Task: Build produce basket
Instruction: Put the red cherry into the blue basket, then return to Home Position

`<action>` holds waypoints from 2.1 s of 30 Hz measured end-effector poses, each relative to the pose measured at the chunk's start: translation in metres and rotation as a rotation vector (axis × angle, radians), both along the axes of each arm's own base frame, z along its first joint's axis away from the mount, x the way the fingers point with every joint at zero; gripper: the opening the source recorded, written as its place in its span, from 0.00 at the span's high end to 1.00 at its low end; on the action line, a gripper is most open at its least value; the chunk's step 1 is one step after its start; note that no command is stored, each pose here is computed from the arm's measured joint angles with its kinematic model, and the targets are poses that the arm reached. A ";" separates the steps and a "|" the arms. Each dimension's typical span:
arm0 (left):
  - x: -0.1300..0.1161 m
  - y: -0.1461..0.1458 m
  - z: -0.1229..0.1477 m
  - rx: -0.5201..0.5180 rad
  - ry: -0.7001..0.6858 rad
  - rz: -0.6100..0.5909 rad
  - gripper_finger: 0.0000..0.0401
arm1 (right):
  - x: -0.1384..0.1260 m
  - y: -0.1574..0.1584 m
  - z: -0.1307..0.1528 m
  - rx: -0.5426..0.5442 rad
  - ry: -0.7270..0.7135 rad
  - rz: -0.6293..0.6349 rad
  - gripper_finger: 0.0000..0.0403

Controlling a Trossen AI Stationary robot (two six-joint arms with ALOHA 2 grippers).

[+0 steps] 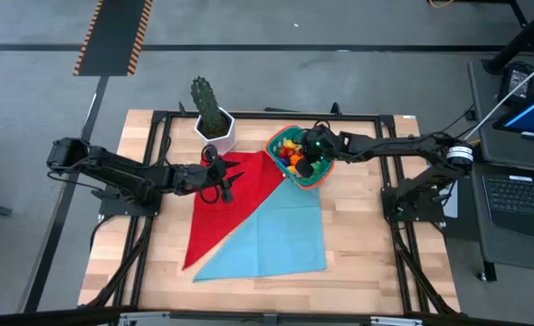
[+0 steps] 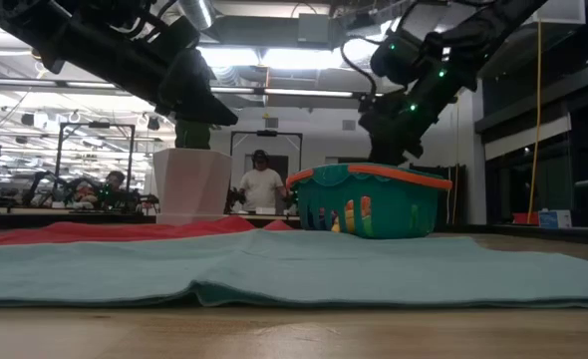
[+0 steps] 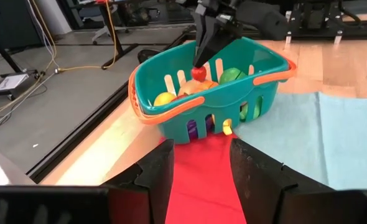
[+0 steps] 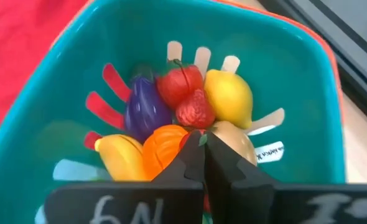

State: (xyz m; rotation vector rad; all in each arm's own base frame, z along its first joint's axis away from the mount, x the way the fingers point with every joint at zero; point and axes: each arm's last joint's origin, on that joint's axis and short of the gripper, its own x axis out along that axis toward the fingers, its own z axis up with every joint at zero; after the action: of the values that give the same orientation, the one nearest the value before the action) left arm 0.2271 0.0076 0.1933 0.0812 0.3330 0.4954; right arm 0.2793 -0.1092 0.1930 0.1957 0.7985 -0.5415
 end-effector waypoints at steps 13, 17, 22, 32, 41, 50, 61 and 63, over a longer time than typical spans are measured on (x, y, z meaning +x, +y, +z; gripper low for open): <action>0.000 0.000 -0.001 0.000 0.006 0.000 0.61 | 0.009 -0.003 -0.024 0.017 0.055 0.004 1.00; 0.000 0.000 -0.001 0.001 0.008 -0.001 0.62 | 0.010 -0.004 -0.023 0.003 0.045 0.017 0.99; 0.000 0.000 -0.001 0.001 0.010 -0.001 0.63 | 0.011 -0.004 -0.022 -0.005 0.029 0.022 0.93; 0.000 0.000 -0.001 0.001 0.012 0.000 0.60 | 0.009 -0.003 -0.008 -0.007 -0.031 0.001 0.89; 0.000 0.000 0.000 0.042 0.020 -0.015 0.63 | 0.003 0.003 0.012 -0.015 -0.097 0.027 0.89; -0.002 -0.005 0.006 0.016 0.002 -0.140 0.61 | -0.007 0.031 0.035 -0.067 -0.173 0.134 0.89; -0.061 -0.012 0.012 0.000 -0.204 -0.224 0.62 | -0.052 0.087 0.033 -0.136 -0.474 0.322 0.89; -0.074 -0.013 0.011 0.007 -0.261 -0.246 0.63 | -0.061 0.095 0.032 -0.158 -0.523 0.365 0.89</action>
State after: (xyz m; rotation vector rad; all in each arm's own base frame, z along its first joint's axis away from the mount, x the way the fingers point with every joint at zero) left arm 0.1530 -0.0059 0.2039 0.0618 0.0636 0.2591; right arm 0.2188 -0.0140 0.2250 0.0376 0.2674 -0.1885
